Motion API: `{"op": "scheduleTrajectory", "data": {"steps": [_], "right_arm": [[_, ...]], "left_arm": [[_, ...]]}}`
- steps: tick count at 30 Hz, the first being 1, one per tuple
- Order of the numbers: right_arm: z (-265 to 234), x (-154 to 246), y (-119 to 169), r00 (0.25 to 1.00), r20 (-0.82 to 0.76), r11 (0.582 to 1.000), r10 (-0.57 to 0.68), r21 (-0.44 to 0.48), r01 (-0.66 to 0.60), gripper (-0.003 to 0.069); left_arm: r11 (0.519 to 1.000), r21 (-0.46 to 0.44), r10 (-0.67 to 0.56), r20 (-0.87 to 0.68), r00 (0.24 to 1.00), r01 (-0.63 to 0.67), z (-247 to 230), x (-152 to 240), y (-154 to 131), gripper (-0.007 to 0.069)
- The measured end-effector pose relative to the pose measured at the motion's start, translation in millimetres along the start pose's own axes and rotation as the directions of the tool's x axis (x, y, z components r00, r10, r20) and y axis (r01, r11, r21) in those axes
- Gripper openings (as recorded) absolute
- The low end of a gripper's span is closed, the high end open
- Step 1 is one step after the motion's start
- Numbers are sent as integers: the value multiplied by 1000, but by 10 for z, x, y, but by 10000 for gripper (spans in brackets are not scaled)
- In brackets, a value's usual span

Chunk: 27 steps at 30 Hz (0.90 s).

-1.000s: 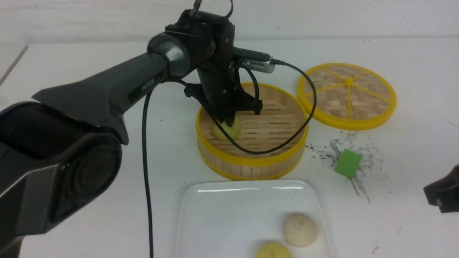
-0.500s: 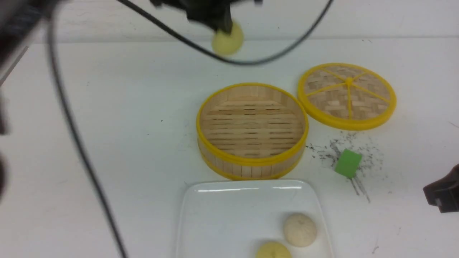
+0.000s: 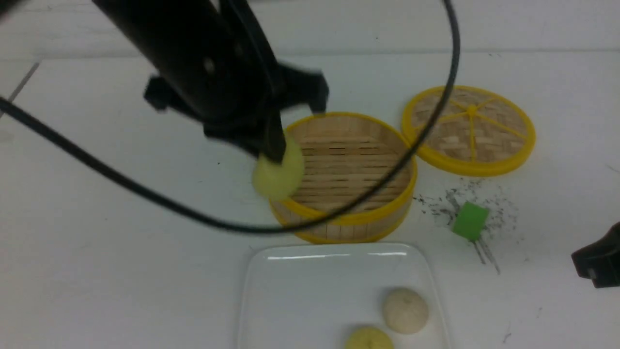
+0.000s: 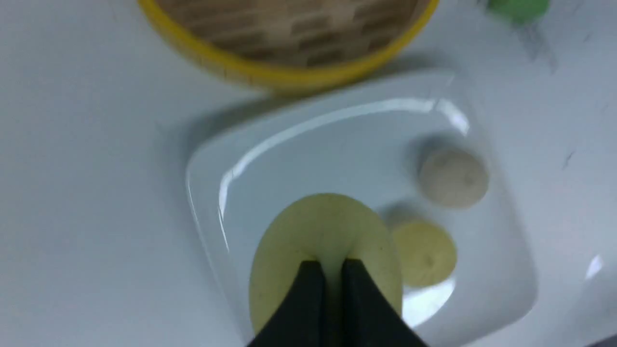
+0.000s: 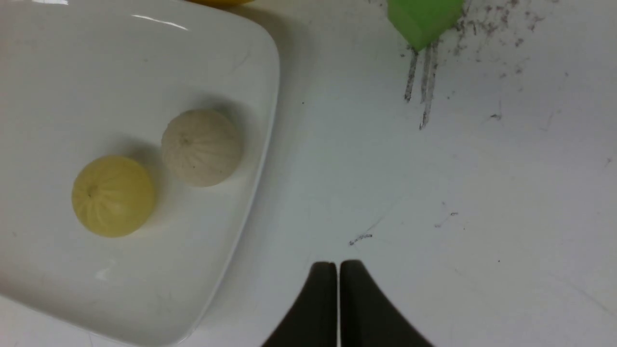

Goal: Put the steamed buns into the plate on the white tablecloth.
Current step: 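Carry the bun from the bamboo steamer to the plate with the left gripper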

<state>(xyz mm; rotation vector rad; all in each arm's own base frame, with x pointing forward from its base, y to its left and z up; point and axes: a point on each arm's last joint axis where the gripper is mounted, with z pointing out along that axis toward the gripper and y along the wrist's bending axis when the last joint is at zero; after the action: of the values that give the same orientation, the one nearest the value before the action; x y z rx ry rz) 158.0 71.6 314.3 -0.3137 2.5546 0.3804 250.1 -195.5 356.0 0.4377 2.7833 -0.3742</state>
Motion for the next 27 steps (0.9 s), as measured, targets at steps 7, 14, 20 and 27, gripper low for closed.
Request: {"op": "scheduleTrajectory", "data": {"steps": [7, 14, 20, 27], "right_arm": [[0, 0, 0, 1000, 0, 1000, 0, 0, 0, 36], [-27, 5, 1, 1000, 13, 1000, -13, 1, 13, 44], [-271, 98, 17, 994, 99, 999, -43, -1, 43, 48], [-751, 400, 28, 963, 256, 996, -85, 8, 86, 57]], "left_arm": [[997, -80, 2, -140, 990, -14, 955, 215, -182, 45], [989, -149, -11, -195, 981, -18, 1454, 214, -199, 128], [987, -157, -23, -223, 974, -12, 1604, 226, -193, 281], [991, -132, -16, -173, 985, -7, 1474, 72, -276, 400]]}}
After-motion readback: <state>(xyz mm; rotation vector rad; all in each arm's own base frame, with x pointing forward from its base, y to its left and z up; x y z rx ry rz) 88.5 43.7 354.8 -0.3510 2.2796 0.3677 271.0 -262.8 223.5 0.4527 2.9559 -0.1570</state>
